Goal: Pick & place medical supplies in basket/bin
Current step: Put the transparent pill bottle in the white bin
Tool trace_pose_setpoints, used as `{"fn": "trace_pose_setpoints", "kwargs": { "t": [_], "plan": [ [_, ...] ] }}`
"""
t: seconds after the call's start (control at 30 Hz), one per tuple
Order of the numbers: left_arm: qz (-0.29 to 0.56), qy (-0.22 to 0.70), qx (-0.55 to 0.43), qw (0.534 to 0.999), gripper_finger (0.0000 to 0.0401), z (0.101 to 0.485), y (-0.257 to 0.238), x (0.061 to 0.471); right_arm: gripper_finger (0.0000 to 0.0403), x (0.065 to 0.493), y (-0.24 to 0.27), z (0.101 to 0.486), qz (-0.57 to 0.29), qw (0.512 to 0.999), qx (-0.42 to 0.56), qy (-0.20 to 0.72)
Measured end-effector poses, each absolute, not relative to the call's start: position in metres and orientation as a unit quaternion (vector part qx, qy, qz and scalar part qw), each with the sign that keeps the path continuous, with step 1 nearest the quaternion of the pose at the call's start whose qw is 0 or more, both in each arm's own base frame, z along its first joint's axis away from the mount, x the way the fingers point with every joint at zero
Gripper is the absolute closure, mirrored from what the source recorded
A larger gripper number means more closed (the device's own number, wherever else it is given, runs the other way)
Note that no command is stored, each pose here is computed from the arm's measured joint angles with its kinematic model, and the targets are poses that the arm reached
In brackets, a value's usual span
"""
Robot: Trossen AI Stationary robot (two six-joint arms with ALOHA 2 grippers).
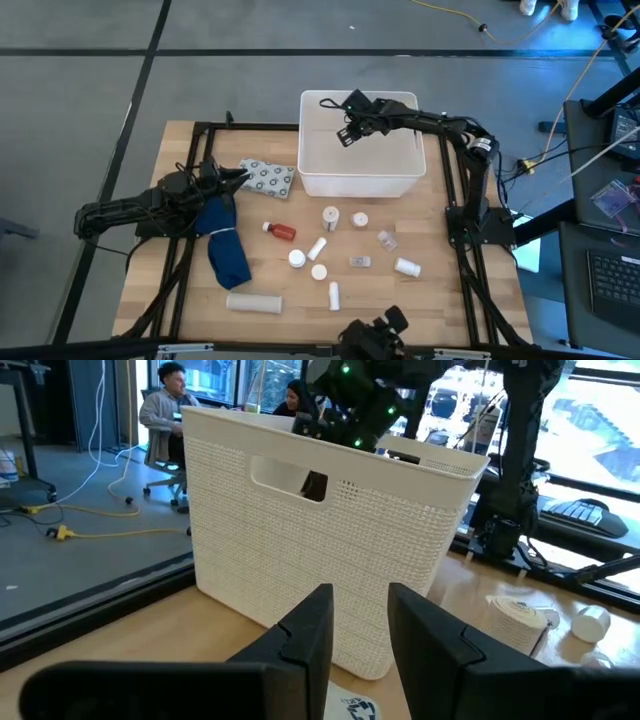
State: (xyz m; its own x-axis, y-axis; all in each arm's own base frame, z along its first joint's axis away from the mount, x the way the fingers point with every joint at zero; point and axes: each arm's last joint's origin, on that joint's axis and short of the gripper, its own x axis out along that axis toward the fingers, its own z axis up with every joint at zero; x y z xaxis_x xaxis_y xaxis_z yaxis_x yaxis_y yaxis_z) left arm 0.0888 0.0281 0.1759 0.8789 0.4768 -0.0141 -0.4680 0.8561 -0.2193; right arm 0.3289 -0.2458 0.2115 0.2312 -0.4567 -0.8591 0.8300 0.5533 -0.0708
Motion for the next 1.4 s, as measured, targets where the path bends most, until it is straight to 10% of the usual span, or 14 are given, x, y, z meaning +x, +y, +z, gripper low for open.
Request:
{"fn": "trace_pose_setpoints", "kwargs": {
  "t": [1.4],
  "plan": [
    [0.246, -0.02, -0.108, 0.963, 0.0309, 0.176, 0.028, 0.089, 0.023, 0.336, -0.25, 0.191, -0.409, 0.758, 0.207, 0.464]
  ]
}}
